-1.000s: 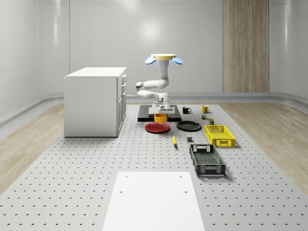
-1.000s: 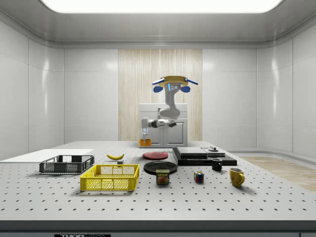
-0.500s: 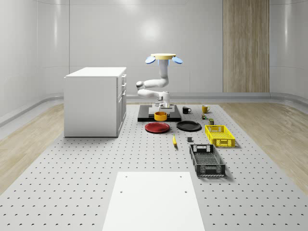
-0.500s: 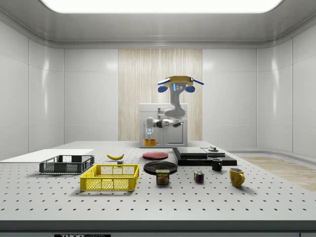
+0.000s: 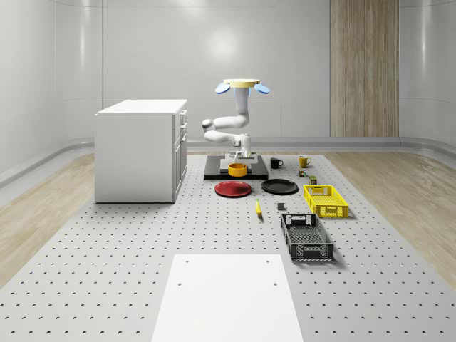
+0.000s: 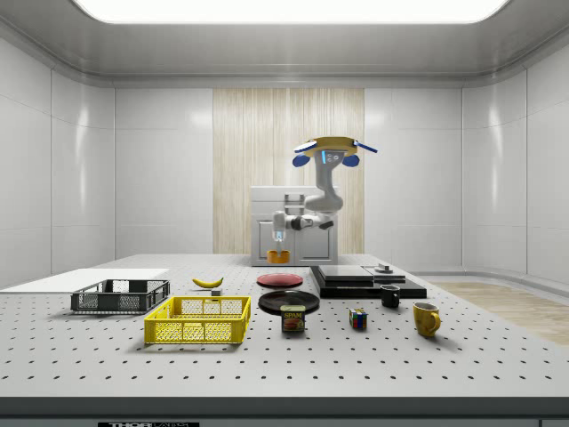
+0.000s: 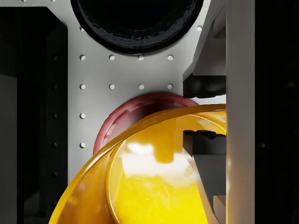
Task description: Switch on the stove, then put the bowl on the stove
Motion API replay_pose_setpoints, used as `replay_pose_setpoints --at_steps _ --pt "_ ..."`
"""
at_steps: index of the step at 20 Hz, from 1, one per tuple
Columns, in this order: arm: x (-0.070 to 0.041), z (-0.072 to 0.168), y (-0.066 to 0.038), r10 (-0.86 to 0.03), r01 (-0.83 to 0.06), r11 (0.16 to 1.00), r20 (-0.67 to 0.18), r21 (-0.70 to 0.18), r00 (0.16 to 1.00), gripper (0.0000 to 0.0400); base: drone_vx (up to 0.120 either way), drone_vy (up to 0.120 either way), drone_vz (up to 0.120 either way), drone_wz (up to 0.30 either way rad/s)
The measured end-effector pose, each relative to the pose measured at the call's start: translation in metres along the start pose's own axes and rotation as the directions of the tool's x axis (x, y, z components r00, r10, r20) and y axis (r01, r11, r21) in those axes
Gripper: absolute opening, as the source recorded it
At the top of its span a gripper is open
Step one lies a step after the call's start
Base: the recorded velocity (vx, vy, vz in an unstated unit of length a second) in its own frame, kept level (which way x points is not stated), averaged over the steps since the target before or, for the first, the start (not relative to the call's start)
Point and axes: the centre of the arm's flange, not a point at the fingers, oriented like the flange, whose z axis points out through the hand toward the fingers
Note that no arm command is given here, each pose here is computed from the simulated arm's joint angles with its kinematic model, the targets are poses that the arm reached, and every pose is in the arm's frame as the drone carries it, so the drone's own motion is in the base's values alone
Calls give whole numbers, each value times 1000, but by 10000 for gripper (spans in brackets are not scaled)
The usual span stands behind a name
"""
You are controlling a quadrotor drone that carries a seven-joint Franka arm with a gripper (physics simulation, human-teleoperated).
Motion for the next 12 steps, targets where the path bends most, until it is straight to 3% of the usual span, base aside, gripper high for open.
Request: replay_pose_setpoints --at_steps 10,12 --pt "0 0 0 0 0 1000 0 0 1000 100 -120 16 0 0" --pt "0 0 0 0 0 1000 0 0 1000 100 -120 -100 0 0"
